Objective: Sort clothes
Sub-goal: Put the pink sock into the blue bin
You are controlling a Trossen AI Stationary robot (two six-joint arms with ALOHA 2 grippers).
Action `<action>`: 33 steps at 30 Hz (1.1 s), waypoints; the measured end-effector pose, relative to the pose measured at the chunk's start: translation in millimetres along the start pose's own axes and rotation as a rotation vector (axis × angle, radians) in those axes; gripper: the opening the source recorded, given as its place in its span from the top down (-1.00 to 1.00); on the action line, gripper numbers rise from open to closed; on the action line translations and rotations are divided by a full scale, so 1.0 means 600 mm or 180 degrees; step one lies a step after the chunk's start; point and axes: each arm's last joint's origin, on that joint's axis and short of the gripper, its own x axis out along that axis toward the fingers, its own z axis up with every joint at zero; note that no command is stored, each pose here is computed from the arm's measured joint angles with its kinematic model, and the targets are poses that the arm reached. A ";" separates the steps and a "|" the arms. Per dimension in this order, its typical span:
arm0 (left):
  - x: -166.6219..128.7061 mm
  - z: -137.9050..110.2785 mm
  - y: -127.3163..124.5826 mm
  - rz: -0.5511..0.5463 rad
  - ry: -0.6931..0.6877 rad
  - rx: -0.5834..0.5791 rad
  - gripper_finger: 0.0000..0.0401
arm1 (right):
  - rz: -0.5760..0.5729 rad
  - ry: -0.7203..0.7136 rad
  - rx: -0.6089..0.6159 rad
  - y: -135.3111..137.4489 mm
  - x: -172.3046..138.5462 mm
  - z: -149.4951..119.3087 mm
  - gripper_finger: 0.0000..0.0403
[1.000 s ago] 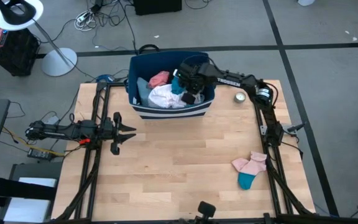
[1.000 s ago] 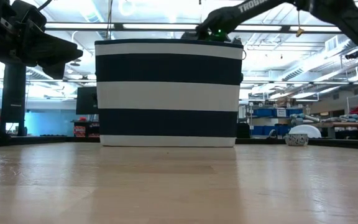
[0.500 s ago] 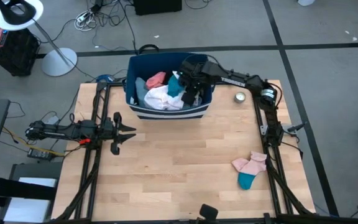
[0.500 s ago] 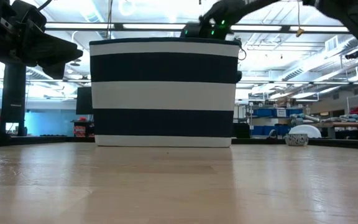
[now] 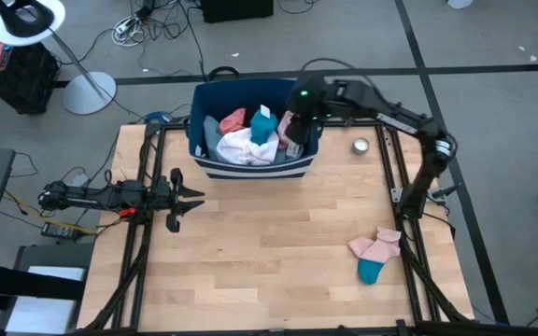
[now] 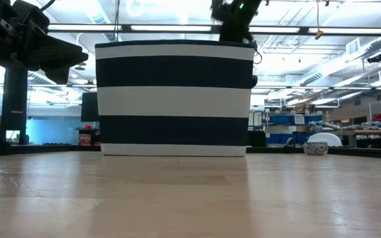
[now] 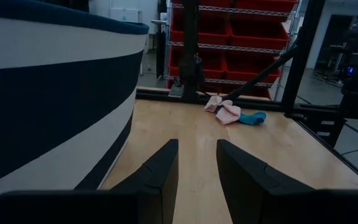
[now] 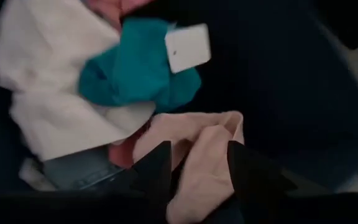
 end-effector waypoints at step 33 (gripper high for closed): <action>0.000 0.000 0.000 0.0000 0.0000 0.0001 0.43 | 0.0880 0.0911 0.0809 0.081 -0.145 -0.392 0.29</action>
